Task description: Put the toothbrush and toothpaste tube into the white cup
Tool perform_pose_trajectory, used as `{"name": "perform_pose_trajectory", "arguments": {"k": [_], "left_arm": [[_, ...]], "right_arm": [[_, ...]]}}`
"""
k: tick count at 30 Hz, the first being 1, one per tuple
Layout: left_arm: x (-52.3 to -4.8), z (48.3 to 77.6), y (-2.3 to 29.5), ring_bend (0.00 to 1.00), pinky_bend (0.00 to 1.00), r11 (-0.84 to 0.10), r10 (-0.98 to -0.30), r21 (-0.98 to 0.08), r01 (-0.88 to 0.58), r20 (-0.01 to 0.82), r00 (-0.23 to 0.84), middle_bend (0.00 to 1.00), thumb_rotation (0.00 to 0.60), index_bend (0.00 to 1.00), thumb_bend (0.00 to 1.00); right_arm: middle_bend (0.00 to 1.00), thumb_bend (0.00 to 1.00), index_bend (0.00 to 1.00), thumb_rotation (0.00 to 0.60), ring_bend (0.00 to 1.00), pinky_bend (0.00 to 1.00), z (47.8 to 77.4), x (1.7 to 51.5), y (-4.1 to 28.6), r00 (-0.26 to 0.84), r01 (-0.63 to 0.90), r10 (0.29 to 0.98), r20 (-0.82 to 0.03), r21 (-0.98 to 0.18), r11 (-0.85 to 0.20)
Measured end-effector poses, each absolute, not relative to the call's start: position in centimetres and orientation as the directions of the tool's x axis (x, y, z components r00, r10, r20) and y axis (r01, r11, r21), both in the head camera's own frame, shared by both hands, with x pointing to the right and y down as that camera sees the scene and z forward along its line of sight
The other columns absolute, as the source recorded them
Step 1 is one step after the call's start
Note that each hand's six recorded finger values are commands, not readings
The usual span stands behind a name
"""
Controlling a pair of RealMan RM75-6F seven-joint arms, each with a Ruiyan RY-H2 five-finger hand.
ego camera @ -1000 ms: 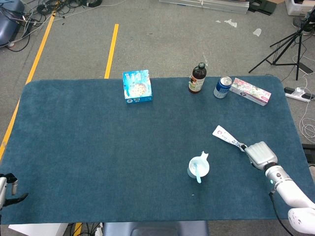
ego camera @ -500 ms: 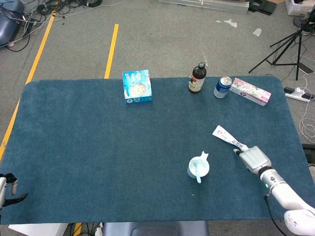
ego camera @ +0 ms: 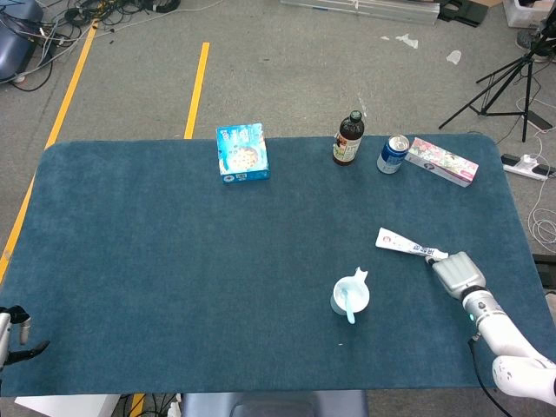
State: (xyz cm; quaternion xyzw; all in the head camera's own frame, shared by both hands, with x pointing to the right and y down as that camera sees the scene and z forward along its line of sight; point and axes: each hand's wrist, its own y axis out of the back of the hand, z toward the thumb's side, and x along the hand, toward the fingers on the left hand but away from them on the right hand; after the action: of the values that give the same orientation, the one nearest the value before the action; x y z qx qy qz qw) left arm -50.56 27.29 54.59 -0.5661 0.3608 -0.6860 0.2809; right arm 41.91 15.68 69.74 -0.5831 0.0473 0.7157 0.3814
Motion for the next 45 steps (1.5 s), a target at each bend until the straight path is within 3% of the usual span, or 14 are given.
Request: {"name": "perform_pose_trajectory", "arguments": {"k": [11, 20, 25, 35, 38, 40, 42, 45], "left_arm": [[-50.6, 54.6, 27.3, 0.43, 0.39, -0.584, -0.792, -0.812, -0.022, 0.575, -0.203, 0.54, 0.6, 0.81, 0.0], [-50.6, 54.7, 27.3, 0.43, 0.39, -0.585, -0.792, -0.811, -0.021, 0.576, -0.203, 0.54, 0.6, 0.81, 0.0], [-50.5, 54.7, 27.4, 0.43, 0.39, -0.587, -0.791, -0.809, -0.017, 0.578, -0.201, 0.54, 0.6, 0.81, 0.0], [-50.6, 54.8, 27.4, 0.43, 0.39, -0.589, -0.789, -0.808, -0.019, 0.58, -0.205, 0.54, 0.6, 0.81, 0.0], [-50.6, 54.8, 27.3, 0.43, 0.39, -0.589, -0.788, -0.808, -0.02, 0.58, -0.206, 0.54, 0.6, 0.81, 0.0], [-50.6, 54.8, 27.3, 0.43, 0.39, -0.589, -0.789, -0.808, -0.02, 0.58, -0.204, 0.54, 0.6, 0.81, 0.0], [-50.6, 54.8, 27.3, 0.43, 0.39, -0.589, -0.789, -0.808, -0.02, 0.58, -0.204, 0.54, 0.6, 0.81, 0.0], [-50.6, 54.8, 27.4, 0.43, 0.39, -0.589, -0.789, -0.808, -0.019, 0.58, -0.203, 0.54, 0.6, 0.81, 0.0]], "right_arm": [[0.99, 0.86, 0.17, 0.6, 1.0, 1.0, 69.7, 43.6, 13.5, -0.097, -0.569, 0.539, -0.837, -0.397, -0.72], [0.99, 0.79, 0.22, 0.6, 1.0, 1.0, 67.6, 42.9, 14.3, -0.032, -0.521, 0.509, -0.86, -0.42, -0.743], [0.99, 0.56, 0.22, 0.6, 1.0, 1.0, 65.7, 42.2, 14.9, 0.038, -0.483, 0.511, -0.859, -0.463, -0.743], [0.99, 0.07, 0.22, 0.6, 1.0, 1.0, 63.9, 43.4, 13.1, 0.099, -0.359, 0.607, -0.789, -0.597, -0.718], [0.89, 0.01, 0.22, 0.6, 0.97, 1.0, 64.0, 43.8, 12.1, 0.105, -0.342, 0.662, -0.742, -0.652, -0.677], [0.73, 0.0, 0.22, 0.6, 0.83, 0.95, 64.0, 43.8, 11.6, 0.112, -0.324, 0.695, -0.71, -0.688, -0.649], [0.57, 0.0, 0.22, 0.6, 0.67, 0.8, 63.9, 43.9, 11.2, 0.119, -0.306, 0.731, -0.672, -0.726, -0.616], [0.3, 0.0, 0.22, 0.6, 0.35, 0.47, 64.1, 44.1, 10.9, 0.121, -0.287, 0.758, -0.641, -0.753, -0.592]]}}
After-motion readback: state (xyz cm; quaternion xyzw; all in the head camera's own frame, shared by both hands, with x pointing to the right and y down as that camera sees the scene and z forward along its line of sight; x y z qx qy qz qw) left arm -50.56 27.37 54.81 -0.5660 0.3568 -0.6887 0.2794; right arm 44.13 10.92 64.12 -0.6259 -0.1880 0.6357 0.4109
